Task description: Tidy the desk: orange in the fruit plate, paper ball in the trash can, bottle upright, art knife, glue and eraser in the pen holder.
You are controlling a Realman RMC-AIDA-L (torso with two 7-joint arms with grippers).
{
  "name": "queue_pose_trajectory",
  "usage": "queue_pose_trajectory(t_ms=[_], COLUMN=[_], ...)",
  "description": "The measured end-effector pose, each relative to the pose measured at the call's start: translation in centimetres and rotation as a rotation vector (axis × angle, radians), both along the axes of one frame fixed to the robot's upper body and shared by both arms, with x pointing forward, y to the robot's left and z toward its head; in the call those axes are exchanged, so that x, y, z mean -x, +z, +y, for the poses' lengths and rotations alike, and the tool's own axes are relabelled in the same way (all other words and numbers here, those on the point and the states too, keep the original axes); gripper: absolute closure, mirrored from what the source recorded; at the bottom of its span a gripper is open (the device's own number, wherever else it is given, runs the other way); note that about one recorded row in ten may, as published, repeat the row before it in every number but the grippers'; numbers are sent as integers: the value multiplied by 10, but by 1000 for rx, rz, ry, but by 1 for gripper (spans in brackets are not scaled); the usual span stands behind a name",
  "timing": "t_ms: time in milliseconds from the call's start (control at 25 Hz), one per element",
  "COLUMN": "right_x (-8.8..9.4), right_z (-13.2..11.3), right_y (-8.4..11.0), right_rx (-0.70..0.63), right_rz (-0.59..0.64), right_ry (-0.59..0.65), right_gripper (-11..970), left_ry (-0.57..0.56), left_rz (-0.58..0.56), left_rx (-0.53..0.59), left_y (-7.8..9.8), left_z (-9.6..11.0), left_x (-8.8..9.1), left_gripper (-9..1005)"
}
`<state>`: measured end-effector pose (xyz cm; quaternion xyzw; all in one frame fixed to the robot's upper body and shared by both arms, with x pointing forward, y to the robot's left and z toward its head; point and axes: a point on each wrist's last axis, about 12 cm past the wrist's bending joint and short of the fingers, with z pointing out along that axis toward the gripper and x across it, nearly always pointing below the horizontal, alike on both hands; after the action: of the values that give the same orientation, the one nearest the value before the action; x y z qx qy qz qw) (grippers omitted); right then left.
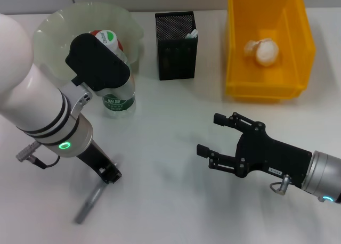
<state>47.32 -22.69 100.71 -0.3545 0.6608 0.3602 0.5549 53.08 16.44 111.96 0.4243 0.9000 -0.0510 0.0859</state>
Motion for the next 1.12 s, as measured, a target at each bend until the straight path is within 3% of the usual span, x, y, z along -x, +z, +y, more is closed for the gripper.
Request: queue_pose_trajectory(t_ms=[160, 400, 1120], right_x=[-1, -2, -2], right_z=[0, 0, -1], right_y=[0, 0, 0], right_rx=[3, 8, 2], right_rz=[1, 1, 1], right_ry=[-2, -4, -15], right_gripper=[135, 135, 135], left_ry=[-1, 2, -5], left_rz=[1, 20, 14], left_rx=[-1, -14, -15], left_y=[0, -4, -2], left_z=[0, 1, -1], left_x=[0, -1, -3], left_gripper=[617, 795, 836])
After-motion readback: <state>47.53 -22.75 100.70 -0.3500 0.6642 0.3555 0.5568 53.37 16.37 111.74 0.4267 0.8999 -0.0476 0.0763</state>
